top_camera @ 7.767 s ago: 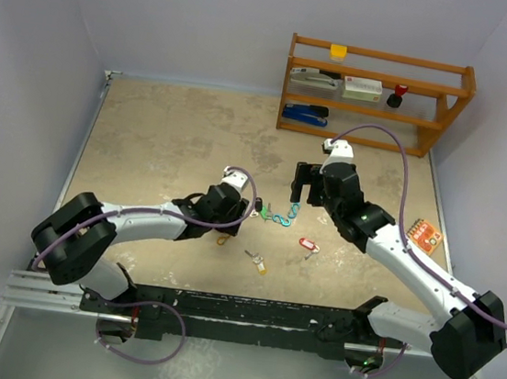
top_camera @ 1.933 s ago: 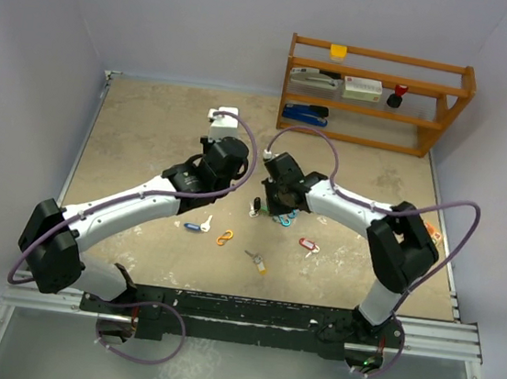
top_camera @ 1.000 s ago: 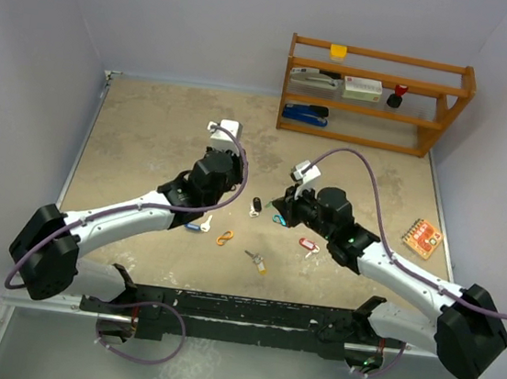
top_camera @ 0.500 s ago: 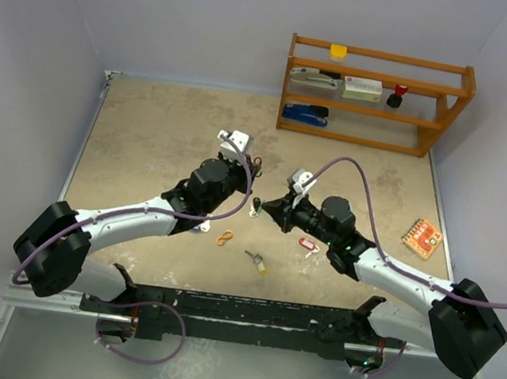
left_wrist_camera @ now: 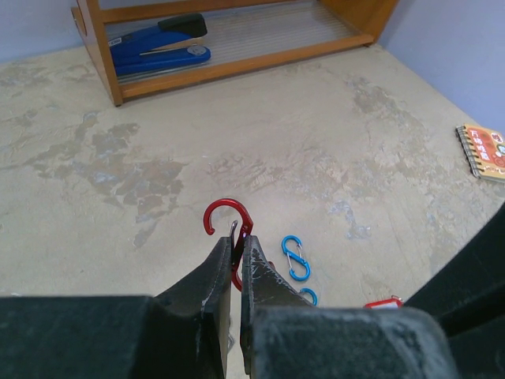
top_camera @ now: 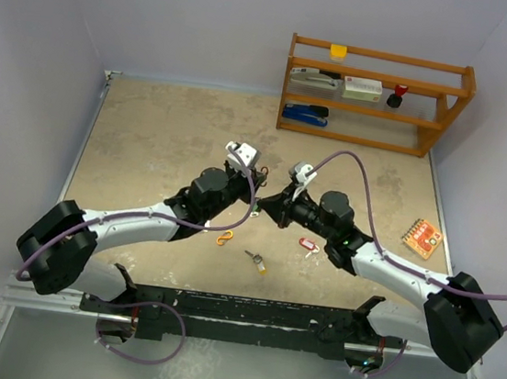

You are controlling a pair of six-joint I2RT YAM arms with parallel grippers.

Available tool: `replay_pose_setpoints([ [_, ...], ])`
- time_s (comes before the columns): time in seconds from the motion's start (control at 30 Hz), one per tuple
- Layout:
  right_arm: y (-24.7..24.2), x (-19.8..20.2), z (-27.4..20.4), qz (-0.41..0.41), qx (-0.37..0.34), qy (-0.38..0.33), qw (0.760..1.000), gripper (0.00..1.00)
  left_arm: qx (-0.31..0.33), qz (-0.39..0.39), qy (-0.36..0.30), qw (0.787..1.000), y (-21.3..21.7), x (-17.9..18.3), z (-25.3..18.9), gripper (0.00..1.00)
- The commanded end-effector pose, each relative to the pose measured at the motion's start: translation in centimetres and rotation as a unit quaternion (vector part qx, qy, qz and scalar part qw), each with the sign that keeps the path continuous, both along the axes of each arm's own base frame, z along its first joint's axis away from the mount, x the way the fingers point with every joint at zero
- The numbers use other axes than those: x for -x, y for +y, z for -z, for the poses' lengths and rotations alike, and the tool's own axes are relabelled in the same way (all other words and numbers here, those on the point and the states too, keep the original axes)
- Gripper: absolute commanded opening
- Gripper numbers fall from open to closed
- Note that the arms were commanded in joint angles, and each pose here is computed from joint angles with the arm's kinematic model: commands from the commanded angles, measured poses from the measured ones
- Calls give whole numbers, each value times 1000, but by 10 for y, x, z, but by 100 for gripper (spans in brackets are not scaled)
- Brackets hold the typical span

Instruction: Put the keys on the keyring

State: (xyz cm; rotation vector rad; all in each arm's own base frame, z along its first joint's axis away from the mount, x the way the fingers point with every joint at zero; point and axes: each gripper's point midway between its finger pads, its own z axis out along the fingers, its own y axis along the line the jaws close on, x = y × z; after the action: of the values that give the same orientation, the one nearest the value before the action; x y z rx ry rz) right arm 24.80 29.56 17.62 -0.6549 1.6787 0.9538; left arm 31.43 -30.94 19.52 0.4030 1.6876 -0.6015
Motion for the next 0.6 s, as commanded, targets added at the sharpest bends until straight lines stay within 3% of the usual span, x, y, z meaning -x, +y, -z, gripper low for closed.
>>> replay_pose_setpoints([
  [0.0,6,-7,-42,-3,-56,-20,998,0,17,13,-46,999,-4,5,-22,0],
  [0.57,-6,-17,-40,3,-92,33,995,0,8,28,-79,996,-4,19,-27,0],
])
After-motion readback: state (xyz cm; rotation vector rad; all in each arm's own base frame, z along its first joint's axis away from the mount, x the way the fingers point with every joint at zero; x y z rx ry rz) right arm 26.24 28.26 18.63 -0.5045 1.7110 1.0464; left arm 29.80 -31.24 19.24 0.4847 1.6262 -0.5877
